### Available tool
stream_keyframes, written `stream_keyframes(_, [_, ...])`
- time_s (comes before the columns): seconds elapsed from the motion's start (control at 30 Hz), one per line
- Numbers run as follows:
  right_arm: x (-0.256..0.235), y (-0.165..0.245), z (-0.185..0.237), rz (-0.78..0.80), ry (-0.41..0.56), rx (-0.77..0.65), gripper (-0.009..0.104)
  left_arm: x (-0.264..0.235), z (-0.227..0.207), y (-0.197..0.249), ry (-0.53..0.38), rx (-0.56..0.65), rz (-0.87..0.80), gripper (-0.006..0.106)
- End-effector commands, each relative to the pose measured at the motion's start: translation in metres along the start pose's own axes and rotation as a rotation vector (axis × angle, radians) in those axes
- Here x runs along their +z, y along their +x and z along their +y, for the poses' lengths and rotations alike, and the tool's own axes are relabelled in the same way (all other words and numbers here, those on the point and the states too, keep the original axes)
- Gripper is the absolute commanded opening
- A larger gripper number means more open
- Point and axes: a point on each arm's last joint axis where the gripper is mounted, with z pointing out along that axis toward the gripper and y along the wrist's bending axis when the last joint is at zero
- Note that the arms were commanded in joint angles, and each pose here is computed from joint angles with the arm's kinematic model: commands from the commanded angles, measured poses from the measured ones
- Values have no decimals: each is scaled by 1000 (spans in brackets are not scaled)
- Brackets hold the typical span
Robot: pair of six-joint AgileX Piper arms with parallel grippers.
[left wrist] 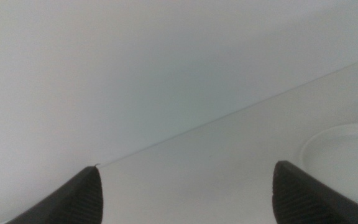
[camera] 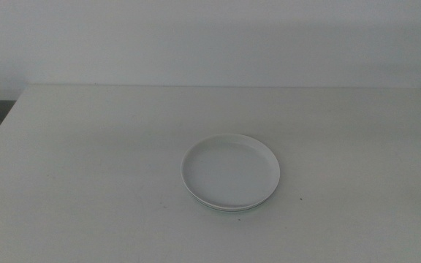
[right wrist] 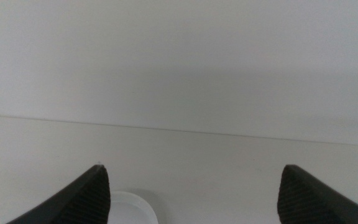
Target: Stack the three bowls on top of each other.
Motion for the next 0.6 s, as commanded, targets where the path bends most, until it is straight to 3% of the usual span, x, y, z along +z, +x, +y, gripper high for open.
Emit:
stream_keyframes(0.0, [0, 0, -2, -12, 13, -6, 75, -3, 1, 8, -49, 11, -17, 94])
stream_keyframes(0.13, [0, 0, -2, -12, 13, -6, 75, -3, 4, 27, -145, -252, -15, 94])
stream_keyframes(0.2, [0, 0, -2, -12, 13, -6, 75, -2, 5, 36, -178, -306, -4, 94])
stream_keyframes(0.57, [0, 0, -2, -12, 13, -6, 75, 0, 6, 43, -206, -269, 13, 94])
